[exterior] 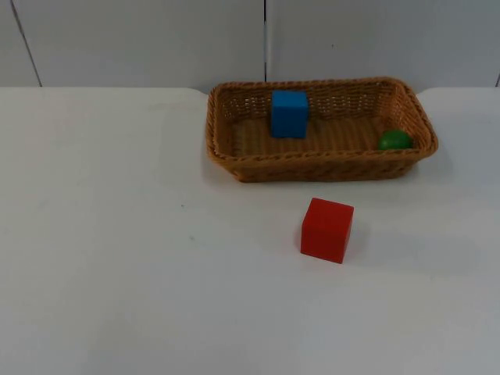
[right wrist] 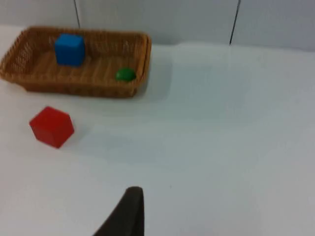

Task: Place all geometric objects except the red cube into the basket.

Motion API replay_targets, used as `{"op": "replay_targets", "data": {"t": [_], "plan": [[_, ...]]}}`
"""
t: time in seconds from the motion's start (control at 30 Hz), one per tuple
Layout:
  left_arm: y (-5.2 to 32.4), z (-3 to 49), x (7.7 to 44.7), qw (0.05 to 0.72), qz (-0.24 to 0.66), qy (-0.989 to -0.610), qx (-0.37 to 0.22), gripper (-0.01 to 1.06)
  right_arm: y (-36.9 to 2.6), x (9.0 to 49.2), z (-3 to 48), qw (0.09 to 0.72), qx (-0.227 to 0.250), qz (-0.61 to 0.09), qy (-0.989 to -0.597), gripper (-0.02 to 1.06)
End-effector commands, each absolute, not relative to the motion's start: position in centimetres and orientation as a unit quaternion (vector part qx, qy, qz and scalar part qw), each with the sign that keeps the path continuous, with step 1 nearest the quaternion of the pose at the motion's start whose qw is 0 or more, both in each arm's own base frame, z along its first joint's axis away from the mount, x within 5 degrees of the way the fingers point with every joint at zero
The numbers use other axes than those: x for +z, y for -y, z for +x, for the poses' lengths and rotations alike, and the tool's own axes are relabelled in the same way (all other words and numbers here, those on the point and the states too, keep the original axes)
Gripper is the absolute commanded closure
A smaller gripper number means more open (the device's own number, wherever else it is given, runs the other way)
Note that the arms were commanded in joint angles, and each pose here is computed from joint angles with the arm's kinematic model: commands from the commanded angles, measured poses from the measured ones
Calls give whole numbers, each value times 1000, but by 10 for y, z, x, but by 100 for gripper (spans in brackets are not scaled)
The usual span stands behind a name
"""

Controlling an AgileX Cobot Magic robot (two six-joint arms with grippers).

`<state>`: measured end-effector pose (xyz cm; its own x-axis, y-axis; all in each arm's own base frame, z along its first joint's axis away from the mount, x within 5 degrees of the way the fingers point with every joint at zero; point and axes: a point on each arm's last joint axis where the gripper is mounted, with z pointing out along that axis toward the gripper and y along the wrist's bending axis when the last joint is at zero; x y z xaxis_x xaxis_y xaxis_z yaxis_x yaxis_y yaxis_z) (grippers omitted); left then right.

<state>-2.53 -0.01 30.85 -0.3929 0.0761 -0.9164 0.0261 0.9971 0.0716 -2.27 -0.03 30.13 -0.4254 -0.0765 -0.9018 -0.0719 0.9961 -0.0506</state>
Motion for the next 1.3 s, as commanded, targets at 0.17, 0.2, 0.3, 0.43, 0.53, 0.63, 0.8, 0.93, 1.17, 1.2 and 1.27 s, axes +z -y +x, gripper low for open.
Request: {"op": "replay_targets", "data": {"t": [0.17,0.2,0.3,0.43,0.53,0.63,0.8,0.93,1.17,1.2,1.27], "plan": [[0,-11,292,545,23,-838,14,0,0,285,-11,522,-3,-43,-852,0],[0,-9,289,541,23,-840,13,0,0,282,-10,519,-3,-43,-854,0],[0,-6,281,528,16,-849,9,0,0,280,-8,521,-3,-43,-852,0],[0,-5,275,513,11,-858,5,0,0,280,-8,521,-3,-43,-852,0],[-1,-5,275,513,10,-858,9,0,0,280,-8,521,-3,-43,-852,0],[-1,-5,275,513,10,-858,9,0,0,280,-8,521,-3,-43,-852,0],[-1,-5,275,513,10,-858,9,0,0,280,-8,521,-3,-43,-852,0],[-1,-5,275,513,10,-858,9,0,0,280,-8,521,2,-43,-852,0],[0,-5,275,513,9,-858,4,0,-1,280,-8,521,9,-41,-852,0],[0,-5,275,513,9,-858,4,0,-1,280,-8,521,9,-41,-852,0],[0,-5,275,513,9,-858,4,0,-1,280,-8,521,9,-41,-852,0]]}}
